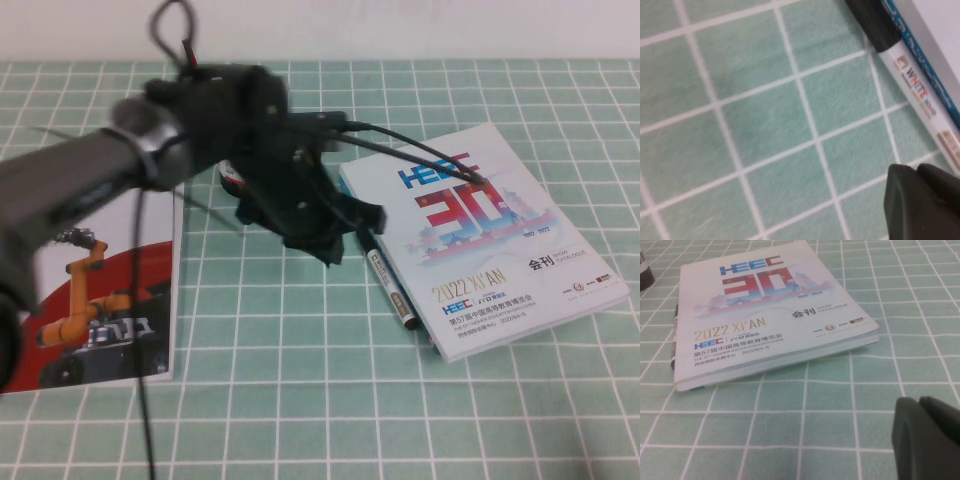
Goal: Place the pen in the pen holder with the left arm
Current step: Pick up the pen on the table
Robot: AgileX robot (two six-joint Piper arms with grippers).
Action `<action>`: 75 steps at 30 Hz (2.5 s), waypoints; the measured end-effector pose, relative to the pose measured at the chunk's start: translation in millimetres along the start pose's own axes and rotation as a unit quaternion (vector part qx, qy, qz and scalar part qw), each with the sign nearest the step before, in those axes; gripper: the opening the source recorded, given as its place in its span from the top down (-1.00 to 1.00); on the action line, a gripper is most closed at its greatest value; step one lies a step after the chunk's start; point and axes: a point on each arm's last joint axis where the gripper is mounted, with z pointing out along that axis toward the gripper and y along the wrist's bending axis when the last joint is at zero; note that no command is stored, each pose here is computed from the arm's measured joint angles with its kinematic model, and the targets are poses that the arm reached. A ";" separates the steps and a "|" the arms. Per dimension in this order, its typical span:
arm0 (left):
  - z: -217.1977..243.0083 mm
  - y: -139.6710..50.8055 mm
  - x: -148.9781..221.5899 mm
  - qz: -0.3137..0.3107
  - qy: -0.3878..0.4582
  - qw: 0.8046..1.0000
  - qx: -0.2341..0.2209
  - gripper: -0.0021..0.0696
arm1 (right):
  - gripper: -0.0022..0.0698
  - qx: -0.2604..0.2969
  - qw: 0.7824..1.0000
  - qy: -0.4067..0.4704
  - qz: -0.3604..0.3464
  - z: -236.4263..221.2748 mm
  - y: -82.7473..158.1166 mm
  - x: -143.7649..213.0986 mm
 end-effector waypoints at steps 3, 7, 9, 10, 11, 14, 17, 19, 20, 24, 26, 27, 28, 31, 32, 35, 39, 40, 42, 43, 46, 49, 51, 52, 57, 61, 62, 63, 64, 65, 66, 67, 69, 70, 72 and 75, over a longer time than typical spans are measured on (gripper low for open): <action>9.3 -14.3 -14.1 -0.002 0.018 1.000 -0.020 0.94 | 1.00 0.000 1.000 0.000 0.000 0.0 0.0 0.0; 21.8 -29.2 -25.1 -0.010 0.029 0.999 -0.029 0.94 | 1.00 0.000 1.000 0.000 0.000 0.0 0.0 0.0; 26.5 -36.8 -30.1 -0.018 0.029 0.999 -0.027 0.94 | 1.00 0.000 1.000 0.000 0.000 0.0 0.0 0.0; 28.9 -40.4 -31.6 -0.019 0.032 0.999 -0.027 0.94 | 1.00 0.000 1.000 0.000 0.000 0.0 0.0 0.0; 31.5 -43.7 -32.4 -0.018 0.037 0.999 -0.027 0.94 | 1.00 0.000 1.000 0.000 0.000 0.0 0.0 0.0; 39.4 -49.8 -33.1 -0.013 0.048 0.998 -0.030 0.94 | 1.00 0.000 1.000 0.000 0.000 0.0 0.0 0.0; 47.8 -53.3 -30.9 0.007 0.058 0.998 -0.031 0.89 | 1.00 0.000 1.000 0.000 0.000 0.0 0.0 0.0; 51.2 -52.4 -30.3 0.022 0.062 0.997 -0.032 0.75 | 1.00 0.000 1.000 0.000 0.000 0.0 0.0 0.0; 52.8 -51.9 -30.3 0.029 0.063 0.997 -0.033 0.63 | 1.00 0.000 1.000 0.000 0.000 0.0 0.0 0.0; 54.8 -50.0 -30.0 0.026 0.065 0.997 -0.042 0.02 | 1.00 0.000 1.000 0.000 0.000 0.0 0.0 0.0; 54.7 -49.2 -30.3 0.008 0.063 0.997 -0.048 -0.11 | 1.00 0.000 1.000 0.000 0.000 0.0 0.0 0.0; 54.3 -48.9 -30.7 -0.002 0.060 0.997 -0.051 -0.15 | 1.00 0.000 1.000 0.000 0.000 0.0 0.0 0.0; 54.2 -48.4 -31.1 -0.009 0.058 0.997 -0.054 -0.17 | 1.00 0.000 1.000 0.000 0.000 0.0 0.0 0.0; 54.7 -47.4 -32.5 -0.030 0.050 0.996 -0.061 -0.21 | 1.00 0.000 1.000 0.000 0.000 0.0 0.0 0.0; 55.8 -46.8 -32.5 -0.035 0.050 0.996 -0.063 -0.21 | 1.00 0.000 1.000 0.000 0.000 0.0 0.0 0.0; 55.8 -45.9 -33.1 -0.047 0.047 0.995 -0.069 -0.22 | 1.00 0.000 1.000 0.000 0.000 0.0 0.0 0.0; 56.1 -44.0 -33.1 -0.055 0.047 0.994 -0.080 -0.22 | 1.00 0.000 1.000 0.000 0.000 0.0 0.0 0.0; 56.1 -43.6 -33.0 -0.055 0.047 0.994 -0.082 -0.22 | 1.00 0.000 1.000 0.000 0.000 0.0 0.0 0.0; 55.9 -42.7 -32.6 -0.056 0.049 0.993 -0.087 -0.22 | 1.00 0.000 1.000 0.000 0.000 0.0 0.0 0.0; 55.9 -42.6 -32.7 -0.057 0.048 0.993 -0.088 -0.22 | 1.00 0.000 1.000 0.000 0.000 0.0 0.0 0.0; 55.7 -41.8 -32.7 -0.057 0.048 0.993 -0.092 -0.22 | 1.00 0.000 1.000 0.000 0.000 0.0 0.0 0.0; 55.6 -41.4 -32.8 -0.058 0.047 0.993 -0.095 -0.22 | 1.00 0.000 1.000 0.000 0.000 0.0 0.0 0.0; 56.6 -41.1 -32.4 -0.058 0.049 0.993 -0.095 -0.22 | 1.00 0.000 1.000 0.000 0.000 0.0 0.0 0.0; 56.2 -41.3 -32.8 -0.058 0.048 0.993 -0.095 -0.21 | 1.00 0.000 1.000 0.000 0.000 0.0 0.0 0.0; 56.4 -41.5 -33.3 -0.058 0.047 0.993 -0.094 -0.08 | 1.00 0.000 1.000 0.000 0.000 0.0 0.0 0.0; 56.3 -41.4 -33.2 -0.058 0.048 0.993 -0.095 -0.03 | 1.00 0.000 1.000 0.000 0.000 0.0 0.0 0.0; 57.5 -40.0 -33.3 -0.055 0.047 0.992 -0.102 -0.02 | 1.00 0.000 1.000 0.000 0.000 0.0 0.0 0.0; 59.9 -38.6 -33.1 -0.053 0.048 0.992 -0.107 -0.02 | 1.00 0.000 1.000 0.000 0.000 0.0 0.0 0.0; 64.8 -36.7 -32.4 -0.051 0.051 0.991 -0.113 -0.02 | 1.00 0.000 1.000 0.000 0.000 0.0 0.0 0.0; 67.7 -35.4 -31.7 -0.050 0.053 0.990 -0.117 -0.02 | 1.00 0.000 1.000 0.000 0.000 0.0 0.0 0.0; 70.5 -34.3 -30.5 -0.050 0.058 0.990 -0.121 -0.02 | 1.00 0.000 1.000 0.000 0.000 0.0 0.0 0.0; 71.6 -33.7 -30.0 -0.049 0.060 0.989 -0.122 -0.01 | 1.00 0.000 1.000 0.000 0.000 0.0 0.0 0.0; 72.6 -33.3 -29.8 -0.049 0.060 0.989 -0.123 0.00 | 1.00 0.000 1.000 0.000 0.000 0.0 0.0 0.0; 72.6 -33.3 -29.8 -0.049 0.060 0.989 -0.123 0.00 | 1.00 0.000 1.000 0.000 0.000 0.0 0.0 0.0; 72.7 -33.7 -29.7 -0.050 0.061 0.989 -0.122 0.00 | 1.00 0.000 1.000 0.000 0.000 0.0 0.0 0.0; 72.8 -34.7 -28.8 -0.053 0.066 0.990 -0.116 0.00 | 1.00 0.000 1.000 0.000 0.000 0.0 0.0 0.0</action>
